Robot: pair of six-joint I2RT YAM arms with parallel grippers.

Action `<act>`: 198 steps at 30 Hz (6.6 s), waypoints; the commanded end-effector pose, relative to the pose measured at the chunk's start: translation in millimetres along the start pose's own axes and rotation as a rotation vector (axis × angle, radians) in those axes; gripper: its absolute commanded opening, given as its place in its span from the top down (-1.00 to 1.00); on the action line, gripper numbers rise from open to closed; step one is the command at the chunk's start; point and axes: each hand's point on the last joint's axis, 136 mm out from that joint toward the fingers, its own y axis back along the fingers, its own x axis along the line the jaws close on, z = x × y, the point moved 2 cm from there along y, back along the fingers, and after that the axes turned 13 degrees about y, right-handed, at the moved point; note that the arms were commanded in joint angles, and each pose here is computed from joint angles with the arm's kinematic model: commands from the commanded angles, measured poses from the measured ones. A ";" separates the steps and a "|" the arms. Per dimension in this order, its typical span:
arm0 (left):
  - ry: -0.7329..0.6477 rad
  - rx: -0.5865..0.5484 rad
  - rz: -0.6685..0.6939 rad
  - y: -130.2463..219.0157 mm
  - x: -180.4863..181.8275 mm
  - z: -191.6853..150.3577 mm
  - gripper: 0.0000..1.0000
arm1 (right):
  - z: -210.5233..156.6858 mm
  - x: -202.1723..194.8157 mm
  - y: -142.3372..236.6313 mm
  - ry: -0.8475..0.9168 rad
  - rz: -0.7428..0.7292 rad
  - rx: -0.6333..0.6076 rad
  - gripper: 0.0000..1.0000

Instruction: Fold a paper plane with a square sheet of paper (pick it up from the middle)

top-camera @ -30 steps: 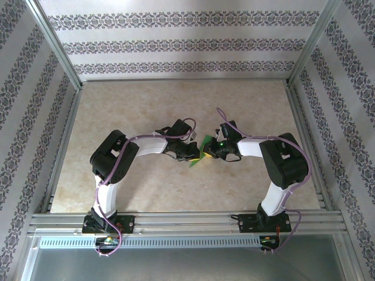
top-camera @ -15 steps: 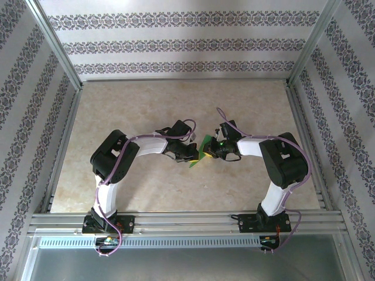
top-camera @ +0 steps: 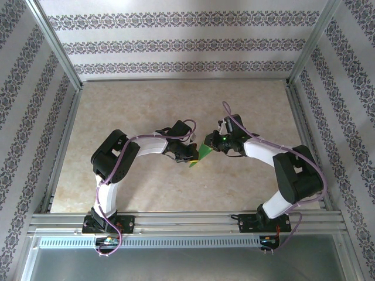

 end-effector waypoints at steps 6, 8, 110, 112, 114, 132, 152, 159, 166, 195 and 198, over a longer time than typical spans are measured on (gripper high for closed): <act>0.046 0.037 0.117 -9.1 30.7 -9.1 0.94 | -23.5 -11.9 -22.6 -0.022 -0.057 0.080 0.73; 0.046 0.035 0.118 -9.3 30.9 -8.7 0.94 | -28.1 -13.6 -29.6 -0.032 -0.056 0.104 0.73; -0.062 -0.054 0.171 19.7 21.0 8.2 0.91 | -69.4 -65.5 -62.2 -0.122 -0.195 0.318 0.81; -0.053 -0.039 0.188 18.6 27.9 3.9 0.91 | -67.7 -63.7 -62.0 -0.115 -0.188 0.315 0.81; -0.042 -0.020 0.201 17.0 35.9 -2.1 0.92 | -65.9 -61.7 -62.2 -0.108 -0.180 0.311 0.81; -0.065 -0.104 -0.013 64.4 -4.5 1.7 0.91 | -53.8 -23.1 -69.4 -0.091 -0.090 0.256 0.80; 0.009 -0.073 0.135 18.9 42.0 3.9 0.95 | -54.4 -25.9 -69.1 -0.090 -0.090 0.257 0.80; 0.039 -0.034 0.203 11.8 67.0 -6.7 0.97 | -45.5 -27.1 -63.4 -0.074 -0.084 0.230 0.80; 0.053 -0.011 0.248 9.4 79.8 -12.8 1.00 | -20.0 -28.6 -53.3 -0.031 -0.073 0.169 0.79; 0.056 0.016 0.274 8.3 84.0 -15.6 1.00 | 52.6 -25.2 -8.0 0.116 -0.078 0.022 0.77; 0.059 0.010 0.276 9.1 84.3 -15.0 1.00 | 34.0 -9.0 -9.7 0.136 -0.061 0.042 0.77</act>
